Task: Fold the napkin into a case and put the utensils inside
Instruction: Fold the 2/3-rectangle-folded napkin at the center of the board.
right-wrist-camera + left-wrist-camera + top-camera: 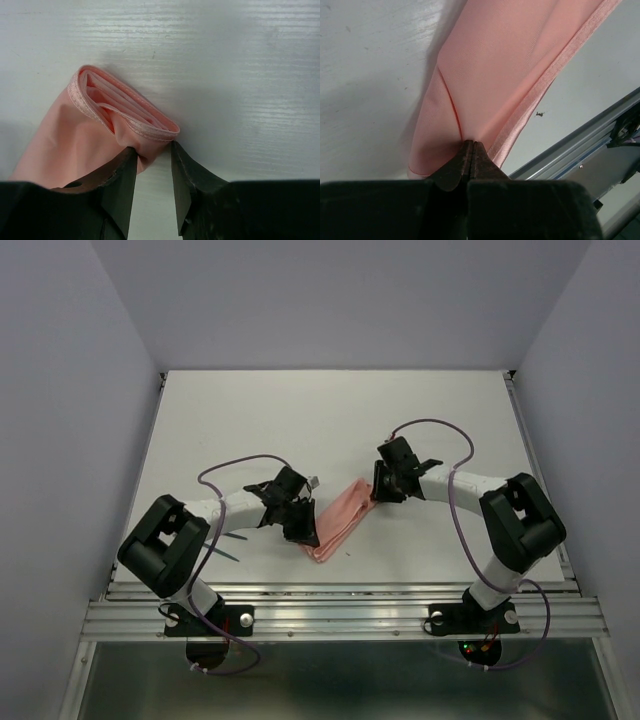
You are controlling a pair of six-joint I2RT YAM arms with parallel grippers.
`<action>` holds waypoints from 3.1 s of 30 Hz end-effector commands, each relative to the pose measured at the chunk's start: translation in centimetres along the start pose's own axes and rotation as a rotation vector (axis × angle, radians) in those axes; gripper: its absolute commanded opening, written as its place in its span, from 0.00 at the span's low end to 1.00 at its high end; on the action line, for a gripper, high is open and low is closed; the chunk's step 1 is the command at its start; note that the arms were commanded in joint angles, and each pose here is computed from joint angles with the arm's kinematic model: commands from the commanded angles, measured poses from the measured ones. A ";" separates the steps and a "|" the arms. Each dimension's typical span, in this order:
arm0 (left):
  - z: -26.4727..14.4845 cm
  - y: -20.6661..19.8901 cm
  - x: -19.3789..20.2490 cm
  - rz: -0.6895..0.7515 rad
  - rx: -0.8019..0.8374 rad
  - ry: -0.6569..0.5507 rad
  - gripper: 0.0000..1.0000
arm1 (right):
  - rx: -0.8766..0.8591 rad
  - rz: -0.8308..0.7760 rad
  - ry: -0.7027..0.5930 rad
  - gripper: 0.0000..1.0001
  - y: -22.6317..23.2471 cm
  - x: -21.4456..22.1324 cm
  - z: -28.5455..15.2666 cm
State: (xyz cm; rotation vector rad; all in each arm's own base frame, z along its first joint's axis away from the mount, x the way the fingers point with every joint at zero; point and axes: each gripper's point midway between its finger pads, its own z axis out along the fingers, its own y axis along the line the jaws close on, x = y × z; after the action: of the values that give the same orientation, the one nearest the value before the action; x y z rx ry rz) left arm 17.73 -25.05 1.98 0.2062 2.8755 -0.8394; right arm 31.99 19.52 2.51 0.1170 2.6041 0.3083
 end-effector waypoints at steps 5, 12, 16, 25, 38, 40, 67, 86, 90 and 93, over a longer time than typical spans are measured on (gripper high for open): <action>-2.1 -3.1 -1.9 0.073 0.054 -0.049 0.00 | -0.103 -0.076 -0.105 0.40 2.4 -3.5 -1.6; -5.1 -9.1 -9.3 0.163 0.120 -0.209 0.00 | -0.144 -0.098 -0.132 0.50 3.0 -4.3 -4.3; -3.6 -10.5 -12.5 0.165 0.124 -0.231 0.00 | -0.136 -0.083 -0.140 0.50 3.0 -4.6 -4.6; 1.3 -11.2 -16.8 0.150 0.115 -0.226 0.00 | -0.130 -0.049 -0.110 0.42 3.3 -4.3 -3.6; 3.6 -10.2 -15.2 0.152 0.130 -0.135 0.00 | -0.093 -0.062 -0.073 0.38 3.4 -3.1 -1.7; 3.6 -10.1 -15.0 0.150 0.127 -0.126 0.00 | -0.087 -0.056 -0.084 0.35 3.2 -3.1 -1.6; 4.8 -9.3 -13.2 0.141 0.155 -0.092 0.00 | -0.008 -0.086 -0.150 0.35 3.9 -3.0 -2.6; 6.3 -8.4 -12.4 0.122 0.163 -0.060 0.00 | 0.018 -0.091 -0.161 0.07 3.9 -2.8 -2.2; 6.9 -8.4 -12.1 0.113 0.180 -0.049 0.00 | -0.009 -0.086 -0.167 0.01 4.5 -3.1 -2.8; 7.1 -8.8 -12.0 0.112 0.196 -0.047 0.00 | -0.040 -0.083 -0.162 0.01 5.1 -3.1 -3.2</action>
State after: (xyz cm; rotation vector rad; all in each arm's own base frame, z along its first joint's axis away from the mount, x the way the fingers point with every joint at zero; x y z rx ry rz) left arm 29.50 -36.75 3.12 0.3383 2.7072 -1.0445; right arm 32.23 21.67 4.42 0.0103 2.5124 0.2106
